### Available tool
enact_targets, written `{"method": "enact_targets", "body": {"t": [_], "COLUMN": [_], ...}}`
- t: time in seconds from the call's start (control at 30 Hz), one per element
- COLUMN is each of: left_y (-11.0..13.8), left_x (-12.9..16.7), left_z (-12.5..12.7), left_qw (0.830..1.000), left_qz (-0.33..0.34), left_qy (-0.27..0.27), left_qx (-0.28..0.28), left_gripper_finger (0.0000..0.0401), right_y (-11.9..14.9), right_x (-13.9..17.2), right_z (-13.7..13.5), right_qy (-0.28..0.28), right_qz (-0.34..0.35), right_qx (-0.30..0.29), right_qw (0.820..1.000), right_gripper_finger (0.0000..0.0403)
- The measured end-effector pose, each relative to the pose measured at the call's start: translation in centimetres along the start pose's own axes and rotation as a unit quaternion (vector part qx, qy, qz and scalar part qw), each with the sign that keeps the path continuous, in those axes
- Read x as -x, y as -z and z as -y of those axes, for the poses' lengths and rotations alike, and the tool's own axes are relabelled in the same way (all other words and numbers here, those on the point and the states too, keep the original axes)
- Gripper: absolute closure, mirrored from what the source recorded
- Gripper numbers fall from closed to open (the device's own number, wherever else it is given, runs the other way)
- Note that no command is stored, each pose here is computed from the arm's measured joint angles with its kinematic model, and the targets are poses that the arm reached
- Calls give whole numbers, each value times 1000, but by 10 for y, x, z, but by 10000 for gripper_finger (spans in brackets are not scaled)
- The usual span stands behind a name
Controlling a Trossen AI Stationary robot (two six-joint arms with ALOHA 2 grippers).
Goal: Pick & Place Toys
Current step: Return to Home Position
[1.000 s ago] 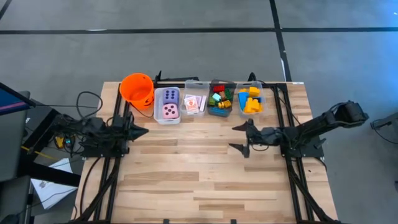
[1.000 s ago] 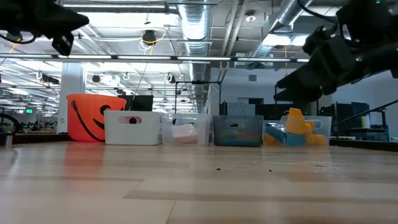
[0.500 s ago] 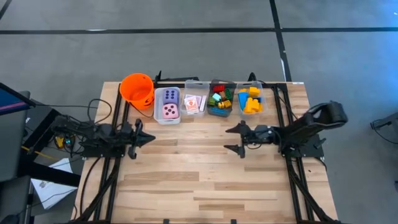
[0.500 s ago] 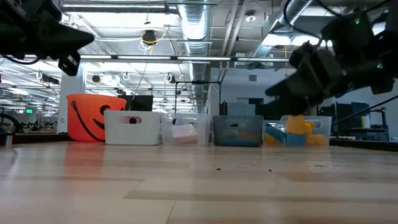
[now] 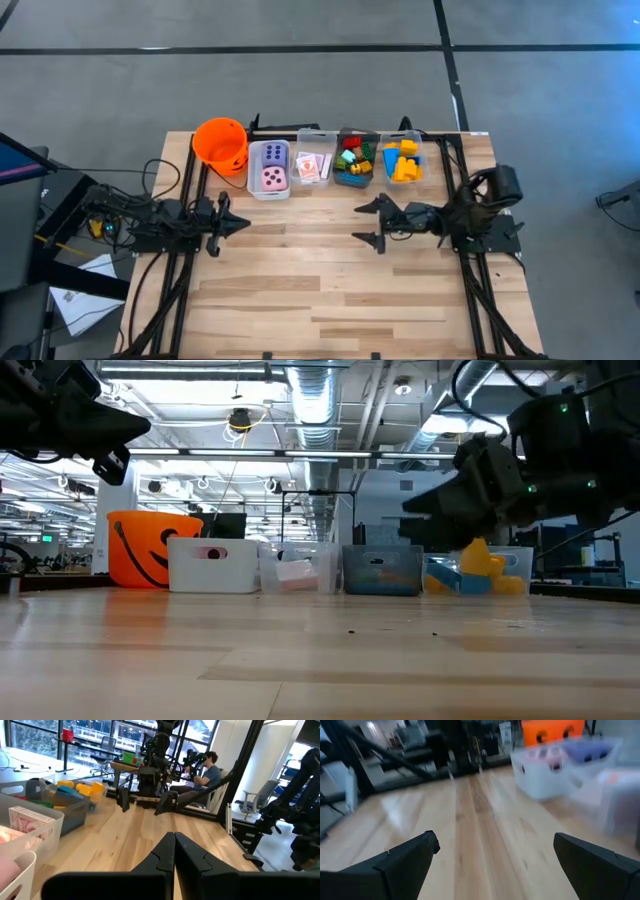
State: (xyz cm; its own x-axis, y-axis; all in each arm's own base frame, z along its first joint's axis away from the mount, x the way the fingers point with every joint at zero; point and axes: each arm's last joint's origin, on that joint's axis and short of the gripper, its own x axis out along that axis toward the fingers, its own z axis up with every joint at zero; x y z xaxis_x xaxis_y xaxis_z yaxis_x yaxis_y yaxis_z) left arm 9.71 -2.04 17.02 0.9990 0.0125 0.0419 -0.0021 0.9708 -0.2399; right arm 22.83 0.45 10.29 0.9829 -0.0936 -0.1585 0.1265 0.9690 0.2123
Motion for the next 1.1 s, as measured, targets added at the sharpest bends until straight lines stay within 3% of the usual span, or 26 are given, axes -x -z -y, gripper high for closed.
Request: {"method": "enact_targets", "body": {"t": [0.17, 0.47, 0.73, 0.97, 1.1], "left_y": [-1, -1, -1, -1, -1], "left_x": [0, 0, 0, 0, 0], "left_z": [0, 0, 0, 0, 0], "left_qw": [1000, 1000, 1000, 1000, 1000], "left_qz": [4, 6, 5, 6, 6], "left_qy": [1, 1, 1, 1, 1], "left_qx": [1, 2, 2, 2, 2], "left_gripper_finger": [401, 401, 401, 401, 401], "right_y": [-22, -39, -58, -62, -61], "right_x": [14, 72, 92, 100, 103], "right_z": [-3, 0, 0, 0, 0], "right_qy": [-10, -17, -1, -11, -4], "right_qz": [44, 97, 142, 154, 146], "right_qx": [2, 19, 45, -23, 12], "right_qw": [999, 995, 989, 988, 989], "right_gripper_finger": [3, 3, 3, 3, 3]}}
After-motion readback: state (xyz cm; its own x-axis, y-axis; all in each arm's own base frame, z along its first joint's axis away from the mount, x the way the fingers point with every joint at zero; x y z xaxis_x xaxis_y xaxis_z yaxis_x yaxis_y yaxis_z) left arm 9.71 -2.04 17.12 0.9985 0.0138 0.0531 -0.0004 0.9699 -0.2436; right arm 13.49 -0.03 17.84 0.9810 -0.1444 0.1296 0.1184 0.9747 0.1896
